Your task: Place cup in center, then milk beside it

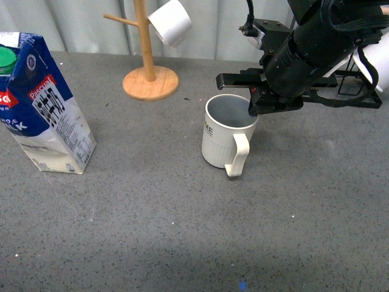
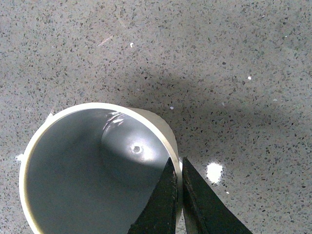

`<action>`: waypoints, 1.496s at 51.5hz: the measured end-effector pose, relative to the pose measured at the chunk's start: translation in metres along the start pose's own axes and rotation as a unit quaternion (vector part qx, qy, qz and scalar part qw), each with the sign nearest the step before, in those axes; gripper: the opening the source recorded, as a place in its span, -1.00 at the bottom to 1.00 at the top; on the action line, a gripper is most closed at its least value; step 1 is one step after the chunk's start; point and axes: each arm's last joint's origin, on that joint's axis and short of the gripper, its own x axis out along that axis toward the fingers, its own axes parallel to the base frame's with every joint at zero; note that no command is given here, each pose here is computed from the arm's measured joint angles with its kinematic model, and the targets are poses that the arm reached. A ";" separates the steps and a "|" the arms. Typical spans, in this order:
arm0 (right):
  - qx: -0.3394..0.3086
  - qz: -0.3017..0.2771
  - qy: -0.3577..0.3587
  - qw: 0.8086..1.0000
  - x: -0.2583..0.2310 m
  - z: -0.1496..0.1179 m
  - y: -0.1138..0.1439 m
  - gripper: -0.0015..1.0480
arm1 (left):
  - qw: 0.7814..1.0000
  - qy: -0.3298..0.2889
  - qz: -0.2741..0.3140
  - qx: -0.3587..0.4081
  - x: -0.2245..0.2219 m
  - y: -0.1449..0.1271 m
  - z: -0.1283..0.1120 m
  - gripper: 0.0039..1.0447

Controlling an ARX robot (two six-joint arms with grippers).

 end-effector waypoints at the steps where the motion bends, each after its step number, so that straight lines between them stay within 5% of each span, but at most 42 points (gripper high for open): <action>1: 0.000 0.000 0.000 1.000 0.000 0.000 0.000 -0.98 | 1.000 0.000 0.000 0.000 0.000 0.000 0.000 0.88; 9: -0.001 0.005 -0.006 1.000 0.000 0.001 -0.001 -0.73 | 1.000 0.000 0.000 0.000 0.000 0.000 0.000 0.88; 23: 0.007 0.023 -0.047 0.999 -0.007 0.003 -0.007 0.18 | 1.000 0.000 0.000 0.000 0.000 0.000 0.000 0.88; 33: -0.002 -0.019 -0.134 0.991 -0.043 0.009 -0.017 0.86 | 1.000 0.000 0.000 0.000 0.000 0.000 0.000 0.88; 41: -0.002 -0.042 -0.157 0.987 -0.051 0.009 -0.024 0.82 | 1.000 0.000 0.000 0.000 0.000 0.000 0.000 0.88; 46: -0.009 -0.143 -0.302 0.942 -0.043 -0.010 -0.035 0.53 | 1.000 0.000 -0.001 0.000 0.000 0.000 0.000 0.88; 51: -0.004 -0.148 -0.457 0.877 -0.068 -0.053 -0.048 0.09 | 1.000 0.000 0.001 0.000 0.000 0.000 0.000 0.88; 57: -0.003 -0.145 -0.523 0.840 -0.108 -0.071 -0.054 -0.29 | 1.000 0.000 0.000 0.000 0.000 0.000 0.000 0.88; 69: -0.005 -0.147 -0.504 0.851 -0.126 -0.120 -0.063 -0.96 | 1.000 0.000 0.000 0.000 0.000 0.000 0.000 0.88; 77: -0.006 -0.148 -0.510 0.848 -0.144 -0.147 -0.065 -0.98 | 1.000 0.000 0.000 0.000 0.000 0.000 0.000 0.88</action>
